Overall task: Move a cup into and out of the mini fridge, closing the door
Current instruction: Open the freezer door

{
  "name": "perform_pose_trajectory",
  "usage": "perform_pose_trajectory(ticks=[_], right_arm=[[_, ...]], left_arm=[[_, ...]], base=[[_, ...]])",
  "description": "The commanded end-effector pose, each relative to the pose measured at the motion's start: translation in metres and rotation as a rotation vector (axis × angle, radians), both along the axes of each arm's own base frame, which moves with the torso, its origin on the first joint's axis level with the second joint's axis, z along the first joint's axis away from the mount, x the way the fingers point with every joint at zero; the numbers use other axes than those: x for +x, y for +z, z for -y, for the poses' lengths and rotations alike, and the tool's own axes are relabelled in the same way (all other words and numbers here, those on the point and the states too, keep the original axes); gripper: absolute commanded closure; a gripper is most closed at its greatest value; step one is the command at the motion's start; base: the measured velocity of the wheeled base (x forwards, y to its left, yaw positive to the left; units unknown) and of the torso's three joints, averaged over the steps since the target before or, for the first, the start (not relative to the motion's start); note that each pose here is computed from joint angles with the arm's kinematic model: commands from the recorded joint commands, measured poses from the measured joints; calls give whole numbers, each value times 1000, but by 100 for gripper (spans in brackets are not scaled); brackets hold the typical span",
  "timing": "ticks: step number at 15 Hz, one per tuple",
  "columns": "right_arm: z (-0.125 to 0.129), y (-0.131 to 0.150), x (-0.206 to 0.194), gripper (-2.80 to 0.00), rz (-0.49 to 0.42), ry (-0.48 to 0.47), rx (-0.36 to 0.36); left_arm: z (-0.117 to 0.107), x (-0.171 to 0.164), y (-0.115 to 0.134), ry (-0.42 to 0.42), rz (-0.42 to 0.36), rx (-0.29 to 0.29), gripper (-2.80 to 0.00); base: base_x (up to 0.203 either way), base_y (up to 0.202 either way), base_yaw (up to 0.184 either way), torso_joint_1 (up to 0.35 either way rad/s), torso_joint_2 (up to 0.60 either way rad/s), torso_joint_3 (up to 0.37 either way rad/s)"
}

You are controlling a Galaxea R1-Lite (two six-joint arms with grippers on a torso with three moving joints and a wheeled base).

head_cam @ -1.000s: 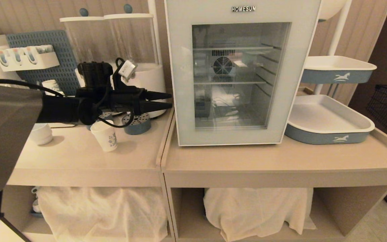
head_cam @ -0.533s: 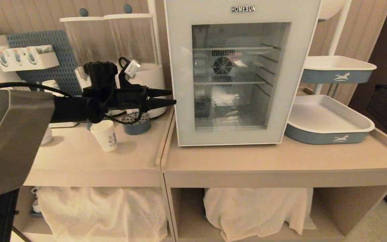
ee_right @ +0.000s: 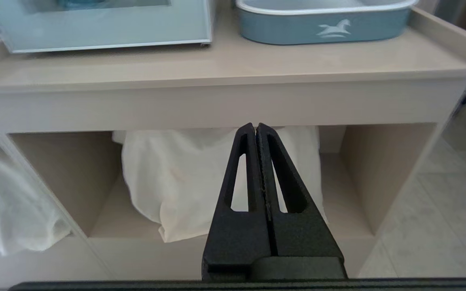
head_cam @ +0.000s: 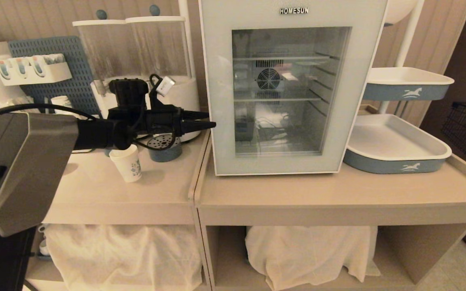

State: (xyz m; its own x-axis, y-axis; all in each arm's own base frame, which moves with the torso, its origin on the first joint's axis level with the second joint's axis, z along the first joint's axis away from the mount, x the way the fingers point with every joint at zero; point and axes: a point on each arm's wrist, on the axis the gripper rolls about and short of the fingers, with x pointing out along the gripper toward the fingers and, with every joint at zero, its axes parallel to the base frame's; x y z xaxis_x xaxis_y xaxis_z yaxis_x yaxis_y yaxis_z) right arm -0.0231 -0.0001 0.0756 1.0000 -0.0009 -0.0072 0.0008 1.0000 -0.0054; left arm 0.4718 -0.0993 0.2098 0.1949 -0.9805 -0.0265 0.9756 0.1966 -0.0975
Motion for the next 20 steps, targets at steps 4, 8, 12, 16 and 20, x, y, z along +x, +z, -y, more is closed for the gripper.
perform_pose_trajectory(ticks=[4, 8, 12, 16, 20], right_arm=[[0, 0, 0, 0, 3, 1, -1], [0, 0, 0, 0, 1, 1, -1], [0, 0, 0, 0, 1, 1, -1], [0, 0, 0, 0, 1, 1, -1], [0, 0, 0, 0, 0, 1, -1]], left_arm=[[1, -3, 1, -39, -6, -4, -280], [-1, -15, 9, -70, -3, -4, -280], [-3, -26, 12, -72, 5, 1, -280], [-3, -28, 16, -70, 14, 1, -280], [3, -28, 12, -94, -3, 2, -280]], base=[[0, 0, 0, 0, 0, 0], [0, 0, 0, 0, 0, 0], [0, 0, 0, 0, 0, 0], [0, 0, 0, 0, 0, 0], [0, 0, 0, 0, 0, 0]])
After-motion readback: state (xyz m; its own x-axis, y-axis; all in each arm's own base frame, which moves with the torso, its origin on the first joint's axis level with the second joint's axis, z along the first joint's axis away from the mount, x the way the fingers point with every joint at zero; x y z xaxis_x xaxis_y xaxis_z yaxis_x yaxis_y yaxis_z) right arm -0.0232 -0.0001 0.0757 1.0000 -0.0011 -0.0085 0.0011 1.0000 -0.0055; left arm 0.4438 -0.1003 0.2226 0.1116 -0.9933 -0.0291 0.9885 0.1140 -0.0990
